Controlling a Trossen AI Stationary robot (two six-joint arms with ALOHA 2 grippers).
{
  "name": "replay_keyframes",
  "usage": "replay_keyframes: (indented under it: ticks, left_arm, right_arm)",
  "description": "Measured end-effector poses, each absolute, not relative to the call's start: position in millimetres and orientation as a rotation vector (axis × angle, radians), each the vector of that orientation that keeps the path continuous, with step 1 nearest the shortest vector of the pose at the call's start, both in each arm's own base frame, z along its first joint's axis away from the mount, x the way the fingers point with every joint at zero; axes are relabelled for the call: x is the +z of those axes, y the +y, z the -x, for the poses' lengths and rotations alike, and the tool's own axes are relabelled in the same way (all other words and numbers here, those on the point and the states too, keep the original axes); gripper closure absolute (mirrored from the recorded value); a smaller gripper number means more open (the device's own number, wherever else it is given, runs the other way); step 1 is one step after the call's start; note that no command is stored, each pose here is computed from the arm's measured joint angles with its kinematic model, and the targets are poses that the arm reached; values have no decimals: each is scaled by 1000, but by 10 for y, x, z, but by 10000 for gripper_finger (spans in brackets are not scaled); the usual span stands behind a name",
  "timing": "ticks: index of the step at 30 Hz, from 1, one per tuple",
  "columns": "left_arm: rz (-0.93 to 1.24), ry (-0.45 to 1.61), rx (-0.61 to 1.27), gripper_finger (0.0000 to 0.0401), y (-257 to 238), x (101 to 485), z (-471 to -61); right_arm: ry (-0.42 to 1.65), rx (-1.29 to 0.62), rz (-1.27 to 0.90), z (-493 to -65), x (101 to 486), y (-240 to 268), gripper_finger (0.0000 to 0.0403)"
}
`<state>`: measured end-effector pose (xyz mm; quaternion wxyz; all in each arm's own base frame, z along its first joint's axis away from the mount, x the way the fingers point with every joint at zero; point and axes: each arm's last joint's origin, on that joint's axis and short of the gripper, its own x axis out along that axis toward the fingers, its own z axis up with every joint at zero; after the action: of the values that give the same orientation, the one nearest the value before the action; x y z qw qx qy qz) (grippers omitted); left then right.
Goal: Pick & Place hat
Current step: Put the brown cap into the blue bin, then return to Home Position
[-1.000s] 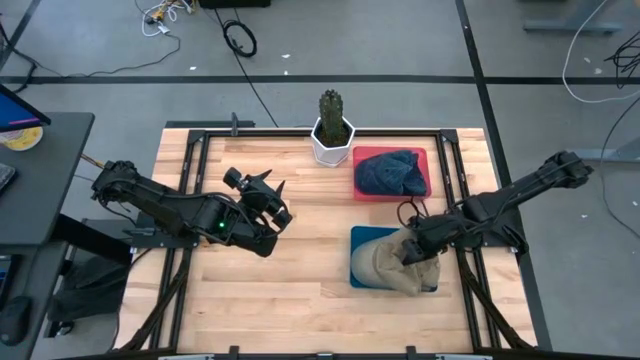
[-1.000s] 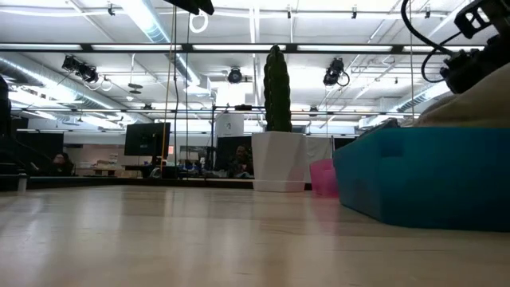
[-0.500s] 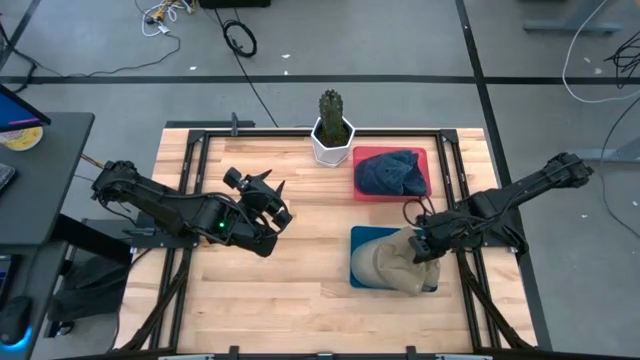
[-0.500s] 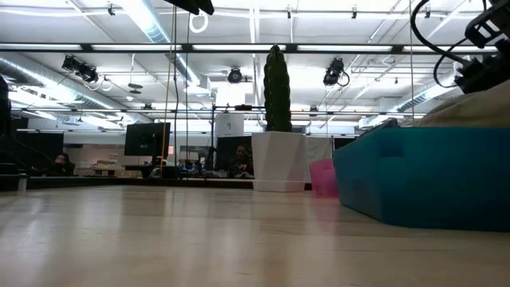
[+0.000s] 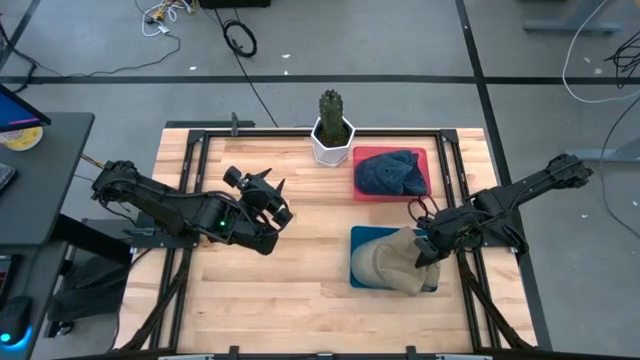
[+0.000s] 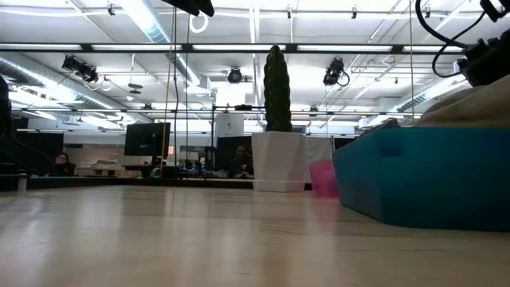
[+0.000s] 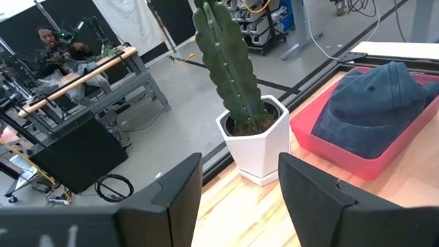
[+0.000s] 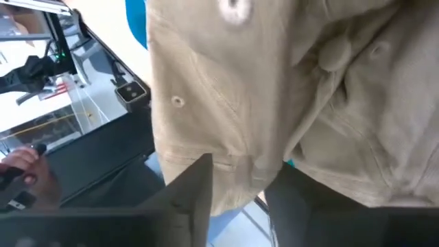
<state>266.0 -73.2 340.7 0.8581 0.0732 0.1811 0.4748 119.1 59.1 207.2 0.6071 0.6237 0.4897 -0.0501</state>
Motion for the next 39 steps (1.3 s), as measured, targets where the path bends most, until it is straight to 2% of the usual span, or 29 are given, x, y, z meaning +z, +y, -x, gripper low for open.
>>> replay_keyframes:
  ticks: [8, 12, 16, 22, 25, 34, 39]
  left_arm:
    - [-144, 380, 996, 206, -728, 3407, -2665]
    - [-133, 371, 995, 206, -731, 3413, -2673]
    - [-124, 363, 994, 206, -735, 3418, -2681]
    - [-121, 361, 993, 206, -736, 3419, -2682]
    - [-112, 377, 976, 206, -739, 3413, -2684]
    - [-119, 436, 926, 206, -746, 3394, -2686]
    - [-88, 449, 899, 210, -754, 3390, -2695]
  right_arm:
    - [953, -16, -1407, -1283, 2177, 601, 204]
    - [959, -107, -1384, -1261, 2124, 554, 190]
    - [1115, -243, -1395, -1154, 2012, 521, 194]
    - [1143, -216, -1400, -1148, 2069, 530, 202]
    - [1147, -206, -1370, -1131, 2196, 523, 205]
    - [1258, -351, -1172, -824, 2709, 387, 228]
    - [1151, -352, -1045, -670, 3090, 289, 236]
